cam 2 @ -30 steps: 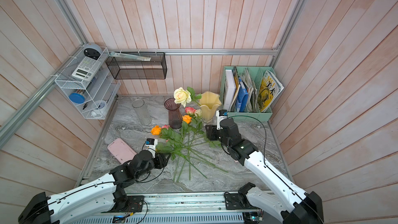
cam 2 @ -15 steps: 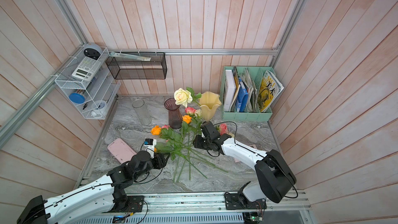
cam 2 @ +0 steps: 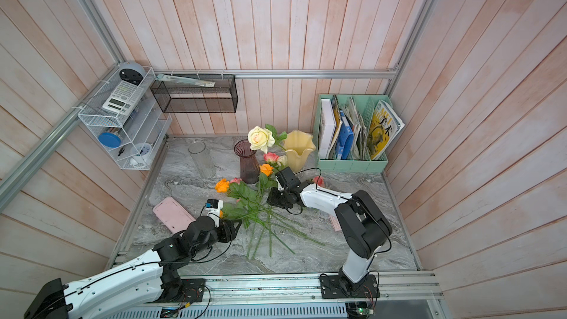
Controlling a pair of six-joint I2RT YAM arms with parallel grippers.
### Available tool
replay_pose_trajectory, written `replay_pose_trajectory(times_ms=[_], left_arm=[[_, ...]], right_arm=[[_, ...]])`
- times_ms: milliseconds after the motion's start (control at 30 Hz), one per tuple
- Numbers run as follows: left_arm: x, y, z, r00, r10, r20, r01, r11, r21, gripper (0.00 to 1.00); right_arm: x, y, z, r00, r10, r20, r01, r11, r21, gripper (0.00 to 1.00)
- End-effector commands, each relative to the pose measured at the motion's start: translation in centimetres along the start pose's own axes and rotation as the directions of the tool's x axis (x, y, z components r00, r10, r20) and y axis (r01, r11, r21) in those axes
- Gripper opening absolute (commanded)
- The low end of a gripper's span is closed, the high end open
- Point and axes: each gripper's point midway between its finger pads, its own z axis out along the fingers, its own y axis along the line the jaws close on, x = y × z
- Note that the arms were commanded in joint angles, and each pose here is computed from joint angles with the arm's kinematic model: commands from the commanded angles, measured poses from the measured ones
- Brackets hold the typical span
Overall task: Arrange the flowers in different vases according to their colors
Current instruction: Pick up the flower at the center of the board.
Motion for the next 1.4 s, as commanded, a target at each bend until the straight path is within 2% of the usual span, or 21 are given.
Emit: replay_pose_trajectory(times_ms=[0, 367, 533, 633, 733, 933, 1233, 1367], left_arm=[[0.4, 0.3, 0.1, 1.0, -0.005, -0.009, 0.005, 1.0, 0.003, 0.69], [0.6, 0.6, 0.1, 1.0, -0.005, -0.009, 0.005, 1.0, -0.005, 0.69], [0.7, 0.7, 0.1, 1.0, -0.004, -0.012, 0.004, 1.0, -0.012, 0.69], [0.7, 0.7, 0.0, 1.0, -0.004, -0.01, 0.004, 1.0, -0.013, 0.69], [0.7, 0.8, -0.1, 1.0, -0.004, -0.011, 0.004, 1.0, -0.014, 0.69], [0.7, 0.8, -0.1, 1.0, -0.002, -0.012, 0.002, 1.0, -0.019, 0.69], [0.5, 0.7, 0.0, 1.0, -0.002, -0.009, 0.001, 1.0, -0.017, 0.7], [0.5, 0.6, 0.0, 1.0, 0.0, -0.008, 0.0, 1.0, -0.015, 0.7]], right_arm=[[0.3, -0.4, 0.3, 0.999, -0.002, -0.035, 0.002, 1.0, 0.006, 0.37], [-0.2, -1.4, 1.2, 0.999, 0.01, -0.036, -0.009, 1.0, 0.021, 0.33], [-0.6, -1.2, 1.7, 0.999, 0.006, -0.043, -0.005, 1.0, 0.014, 0.25], [-0.7, -1.3, 2.1, 0.999, 0.007, -0.049, -0.006, 1.0, 0.016, 0.24], [-0.8, -1.5, 2.2, 0.999, 0.01, -0.048, -0.01, 1.0, 0.013, 0.15], [-1.5, -0.3, 0.1, 1.0, -0.011, 0.011, 0.011, 1.0, -0.016, 0.12], [-1.6, 0.7, -2.4, 0.999, -0.019, 0.038, 0.02, 0.999, -0.034, 0.1], [-2.1, 0.7, -3.0, 0.999, -0.024, 0.044, 0.025, 0.999, -0.031, 0.03]])
